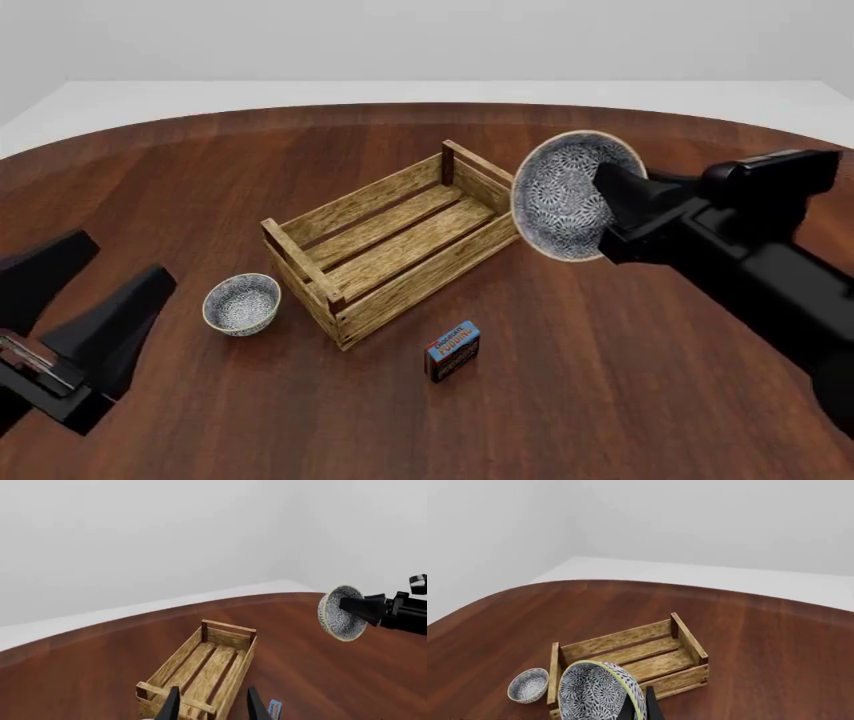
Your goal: Stack the right bowl on the left bowl and place them in the tray.
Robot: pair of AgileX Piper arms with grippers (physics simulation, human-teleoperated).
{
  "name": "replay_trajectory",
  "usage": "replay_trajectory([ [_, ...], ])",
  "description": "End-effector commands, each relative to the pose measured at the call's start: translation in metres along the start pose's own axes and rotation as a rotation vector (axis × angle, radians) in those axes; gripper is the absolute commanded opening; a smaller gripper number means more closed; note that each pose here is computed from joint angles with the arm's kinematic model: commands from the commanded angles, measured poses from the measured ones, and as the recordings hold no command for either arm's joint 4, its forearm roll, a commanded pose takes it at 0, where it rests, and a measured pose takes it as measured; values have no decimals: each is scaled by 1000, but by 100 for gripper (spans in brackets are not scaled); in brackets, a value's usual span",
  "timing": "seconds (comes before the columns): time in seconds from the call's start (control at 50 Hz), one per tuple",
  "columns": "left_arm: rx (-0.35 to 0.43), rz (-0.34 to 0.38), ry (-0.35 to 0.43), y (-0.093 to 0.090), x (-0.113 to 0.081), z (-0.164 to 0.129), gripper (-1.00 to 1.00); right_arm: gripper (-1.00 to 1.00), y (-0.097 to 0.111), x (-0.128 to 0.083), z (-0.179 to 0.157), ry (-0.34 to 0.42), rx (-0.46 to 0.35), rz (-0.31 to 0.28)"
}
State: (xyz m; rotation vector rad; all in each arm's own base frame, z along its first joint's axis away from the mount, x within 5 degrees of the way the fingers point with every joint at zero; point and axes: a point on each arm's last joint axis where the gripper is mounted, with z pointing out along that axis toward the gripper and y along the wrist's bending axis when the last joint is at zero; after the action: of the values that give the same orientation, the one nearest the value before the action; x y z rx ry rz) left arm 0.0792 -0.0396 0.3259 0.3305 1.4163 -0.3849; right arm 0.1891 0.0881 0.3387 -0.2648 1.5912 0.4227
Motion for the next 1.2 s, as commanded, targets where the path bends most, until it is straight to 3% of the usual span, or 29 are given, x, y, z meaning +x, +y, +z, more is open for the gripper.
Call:
replay_trajectory([
  [0.02,105,-12,0,-12,-13,28,100,-100,0,2,9,11,4,4],
  [0.42,198,-41,20,-31,-20,69,100,-100,3,11,20,38,-12,11],
  [0.94,224,-44,26,-43,-12,99,100,-100,21,23,28,77,-89,11],
  [1.2,264,-60,71,-55,1,113,100,-100,35,30,30,98,-145,19],
])
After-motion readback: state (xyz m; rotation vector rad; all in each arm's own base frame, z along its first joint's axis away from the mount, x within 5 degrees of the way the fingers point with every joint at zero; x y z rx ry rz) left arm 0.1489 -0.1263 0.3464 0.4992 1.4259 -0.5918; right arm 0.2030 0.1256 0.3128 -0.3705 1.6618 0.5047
